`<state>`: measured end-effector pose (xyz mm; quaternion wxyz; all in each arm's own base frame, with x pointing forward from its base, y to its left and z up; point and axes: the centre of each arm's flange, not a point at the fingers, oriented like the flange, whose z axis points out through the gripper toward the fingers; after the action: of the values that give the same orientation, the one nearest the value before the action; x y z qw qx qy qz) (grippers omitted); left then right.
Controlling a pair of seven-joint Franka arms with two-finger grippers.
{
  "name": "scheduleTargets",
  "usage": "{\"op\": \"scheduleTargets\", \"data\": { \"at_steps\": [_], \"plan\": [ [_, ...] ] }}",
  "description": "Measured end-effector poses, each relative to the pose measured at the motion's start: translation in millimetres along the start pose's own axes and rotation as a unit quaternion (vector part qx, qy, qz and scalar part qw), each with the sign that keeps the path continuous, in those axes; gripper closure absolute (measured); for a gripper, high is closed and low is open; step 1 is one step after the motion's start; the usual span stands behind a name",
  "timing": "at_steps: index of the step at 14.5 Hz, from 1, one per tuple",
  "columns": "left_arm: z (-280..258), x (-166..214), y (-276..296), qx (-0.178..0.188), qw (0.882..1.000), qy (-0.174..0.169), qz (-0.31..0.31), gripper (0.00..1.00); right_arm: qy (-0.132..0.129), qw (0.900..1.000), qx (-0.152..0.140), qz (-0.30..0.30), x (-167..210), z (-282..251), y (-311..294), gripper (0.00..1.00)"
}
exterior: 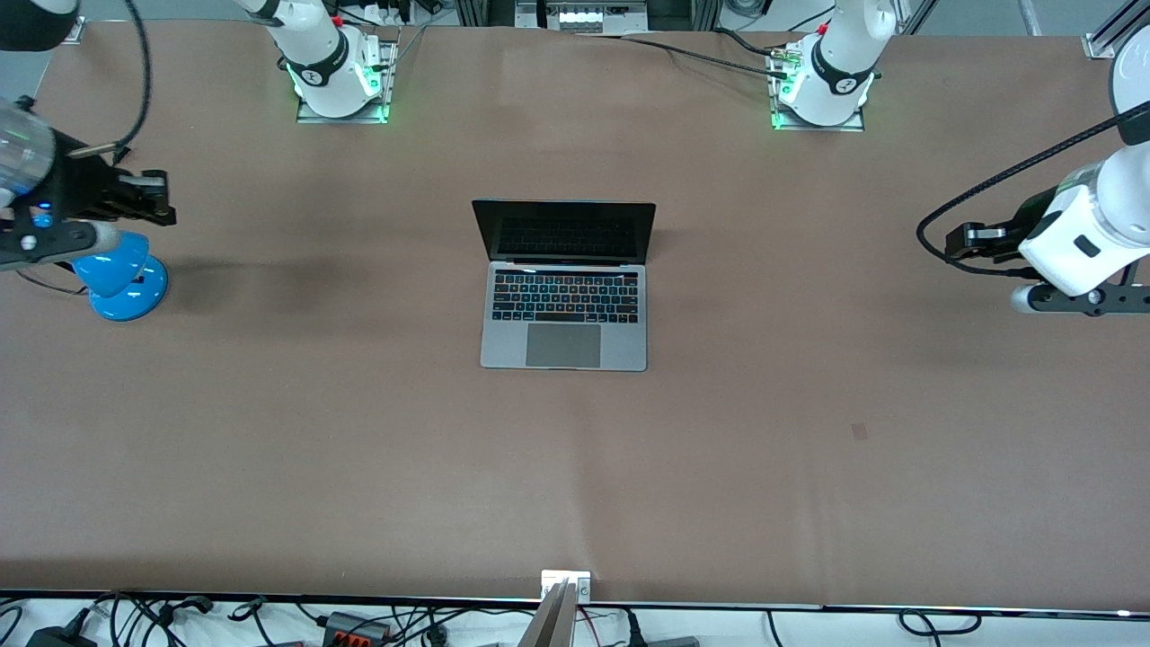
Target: Close laptop with both arms from behind
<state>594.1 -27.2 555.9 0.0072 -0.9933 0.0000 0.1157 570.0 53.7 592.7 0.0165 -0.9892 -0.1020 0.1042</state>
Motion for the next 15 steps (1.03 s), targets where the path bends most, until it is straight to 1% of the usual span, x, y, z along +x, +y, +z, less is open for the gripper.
{"op": "scheduleTargets", "data": {
  "at_steps": [1, 2, 3, 4, 5, 7, 8, 10, 12, 13, 15],
  "plan": [
    [2, -2, 2, 0.001, 1.000, -0.008, 0.002, 0.59, -0.007, 1.000, 0.002, -0.012, 2, 6, -15, 0.99],
    [3, -3, 4, 0.001, 1.000, -0.014, 0.004, 0.67, -0.014, 1.000, 0.014, -0.020, 4, 13, -29, 0.99],
    [3, -4, 5, 0.002, 1.000, -0.018, 0.005, 0.80, -0.021, 0.999, 0.032, -0.024, 6, 21, -37, 0.99],
    [4, -5, 6, 0.001, 1.000, -0.022, 0.006, 0.89, -0.027, 0.998, 0.049, -0.025, 7, 28, -40, 0.99],
    [6, -6, 9, -0.001, 1.000, -0.028, 0.009, 0.98, -0.033, 0.997, 0.060, -0.024, 8, 35, -41, 0.99],
    [14, -8, 22, -0.012, 0.999, -0.046, 0.020, 0.99, -0.040, 0.997, 0.068, -0.025, 9, 49, -44, 0.99],
    [22, -9, 32, -0.025, 0.998, -0.059, 0.027, 0.99, -0.038, 0.997, 0.069, -0.027, 9, 58, -48, 0.99],
    [47, -10, 53, -0.062, 0.993, -0.091, 0.041, 0.99, -0.024, 0.997, 0.070, -0.027, 2, 79, -58, 0.99],
    [68, -9, 71, -0.087, 0.989, -0.109, 0.052, 0.99, -0.014, 0.998, 0.067, -0.015, -16, 99, -78, 0.99],
    [77, -9, 83, -0.090, 0.988, -0.113, 0.056, 0.99, -0.009, 0.998, 0.065, -0.011, -26, 107, -91, 0.99],
    [90, -13, 115, -0.086, 0.988, -0.113, 0.054, 0.99, 0.005, 0.998, 0.060, -0.010, -40, 127, -117, 0.99]
  ]
}}
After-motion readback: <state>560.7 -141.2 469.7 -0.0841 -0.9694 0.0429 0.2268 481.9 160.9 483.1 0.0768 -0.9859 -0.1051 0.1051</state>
